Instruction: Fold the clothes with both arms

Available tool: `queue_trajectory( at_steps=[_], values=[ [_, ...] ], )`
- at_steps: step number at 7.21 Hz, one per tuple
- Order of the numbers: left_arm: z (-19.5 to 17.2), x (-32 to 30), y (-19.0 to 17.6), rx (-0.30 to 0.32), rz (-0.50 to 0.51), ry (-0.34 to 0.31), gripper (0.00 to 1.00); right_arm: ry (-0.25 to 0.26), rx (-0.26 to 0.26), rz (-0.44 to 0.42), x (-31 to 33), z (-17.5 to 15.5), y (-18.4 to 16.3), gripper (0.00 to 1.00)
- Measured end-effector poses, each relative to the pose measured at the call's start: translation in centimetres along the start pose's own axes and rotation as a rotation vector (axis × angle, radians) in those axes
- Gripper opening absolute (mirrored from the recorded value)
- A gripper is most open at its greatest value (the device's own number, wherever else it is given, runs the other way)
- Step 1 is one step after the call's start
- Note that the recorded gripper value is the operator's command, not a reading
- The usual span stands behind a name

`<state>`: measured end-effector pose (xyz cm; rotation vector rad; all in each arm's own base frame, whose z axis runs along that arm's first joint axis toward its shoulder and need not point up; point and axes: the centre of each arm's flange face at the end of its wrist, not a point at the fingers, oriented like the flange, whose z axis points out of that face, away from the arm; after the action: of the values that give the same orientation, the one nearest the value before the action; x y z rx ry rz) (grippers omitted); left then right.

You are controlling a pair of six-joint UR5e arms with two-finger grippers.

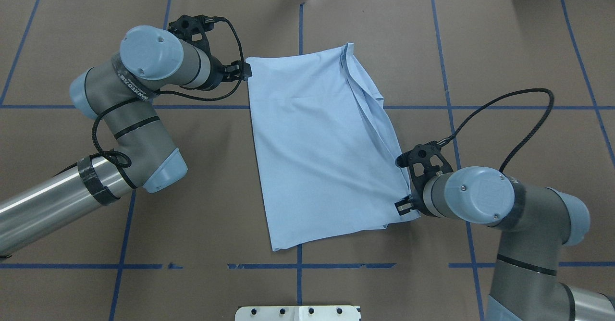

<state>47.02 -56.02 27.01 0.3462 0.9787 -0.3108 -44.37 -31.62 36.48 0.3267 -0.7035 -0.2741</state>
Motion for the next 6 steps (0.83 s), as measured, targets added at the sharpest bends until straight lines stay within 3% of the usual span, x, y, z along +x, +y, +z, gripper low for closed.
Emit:
queue_trajectory(
  at_steps=[3,5,6],
  values=[
    [0.0,0.2,0.3,-0.003,0.005,0.003,1.00,-0.015,0.034,0.109,0.9,-1.8,-1.8,1.00],
    [-0.1,0.4,0.3,-0.003,0.009,0.008,1.00,-0.051,0.073,0.151,-0.9,-2.4,-7.7,1.00],
    [-0.2,0.5,0.3,-0.002,0.011,0.009,1.00,-0.055,0.083,0.163,-2.4,-1.9,-12.3,1.00]
  ],
)
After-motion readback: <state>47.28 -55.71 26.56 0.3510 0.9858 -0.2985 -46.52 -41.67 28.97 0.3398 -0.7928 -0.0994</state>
